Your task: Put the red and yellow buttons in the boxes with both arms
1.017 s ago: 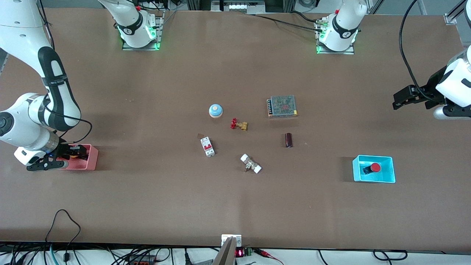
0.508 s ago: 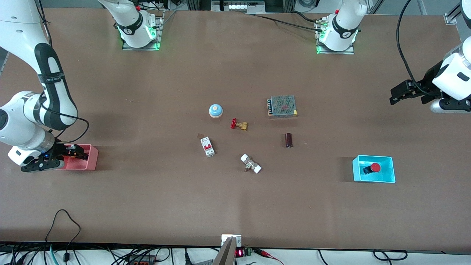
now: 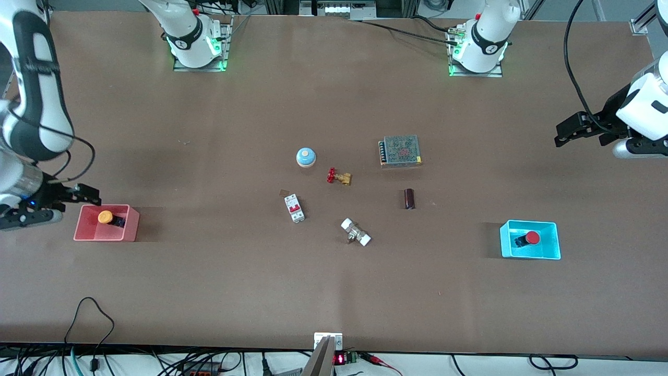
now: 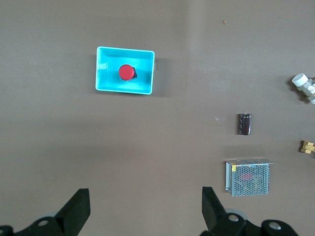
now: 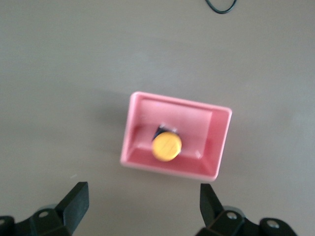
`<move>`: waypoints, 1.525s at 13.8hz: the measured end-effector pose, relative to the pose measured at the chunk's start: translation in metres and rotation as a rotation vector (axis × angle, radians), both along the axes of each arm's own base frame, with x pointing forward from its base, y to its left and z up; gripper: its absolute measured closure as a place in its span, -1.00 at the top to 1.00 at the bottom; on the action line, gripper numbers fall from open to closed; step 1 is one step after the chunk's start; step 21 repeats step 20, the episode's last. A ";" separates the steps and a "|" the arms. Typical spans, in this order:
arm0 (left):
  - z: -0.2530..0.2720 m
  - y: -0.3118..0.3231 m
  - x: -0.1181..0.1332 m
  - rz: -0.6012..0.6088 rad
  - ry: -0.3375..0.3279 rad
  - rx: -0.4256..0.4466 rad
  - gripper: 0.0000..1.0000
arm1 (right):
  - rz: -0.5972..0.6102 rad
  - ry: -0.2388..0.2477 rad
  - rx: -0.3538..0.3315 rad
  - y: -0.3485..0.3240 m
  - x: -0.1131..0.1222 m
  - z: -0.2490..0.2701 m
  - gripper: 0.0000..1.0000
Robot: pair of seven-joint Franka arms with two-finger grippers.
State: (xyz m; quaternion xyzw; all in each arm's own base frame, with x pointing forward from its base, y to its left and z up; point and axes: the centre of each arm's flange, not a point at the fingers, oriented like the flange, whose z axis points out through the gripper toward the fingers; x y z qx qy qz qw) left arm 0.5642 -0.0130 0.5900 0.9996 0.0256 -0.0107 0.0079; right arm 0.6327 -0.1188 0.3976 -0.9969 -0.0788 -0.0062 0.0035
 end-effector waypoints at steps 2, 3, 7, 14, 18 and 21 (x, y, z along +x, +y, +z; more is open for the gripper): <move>0.000 0.000 0.000 0.000 0.000 0.000 1.00 | -0.057 0.036 0.024 0.034 -0.015 0.052 1.00; 0.000 0.000 0.000 0.000 0.000 0.000 1.00 | -0.052 0.049 0.021 0.054 -0.022 0.078 1.00; -0.001 -0.001 -0.001 -0.003 0.007 0.000 1.00 | -0.059 0.103 -0.011 0.096 -0.049 0.167 1.00; 0.000 -0.003 -0.002 -0.007 0.006 0.000 1.00 | -0.105 0.140 -0.021 0.120 -0.071 0.214 1.00; 0.000 -0.003 -0.002 -0.007 0.006 0.000 1.00 | -0.095 0.142 -0.023 0.130 -0.071 0.213 1.00; 0.000 -0.003 -0.002 -0.007 0.005 0.000 1.00 | -0.099 0.144 -0.023 0.128 -0.071 0.212 1.00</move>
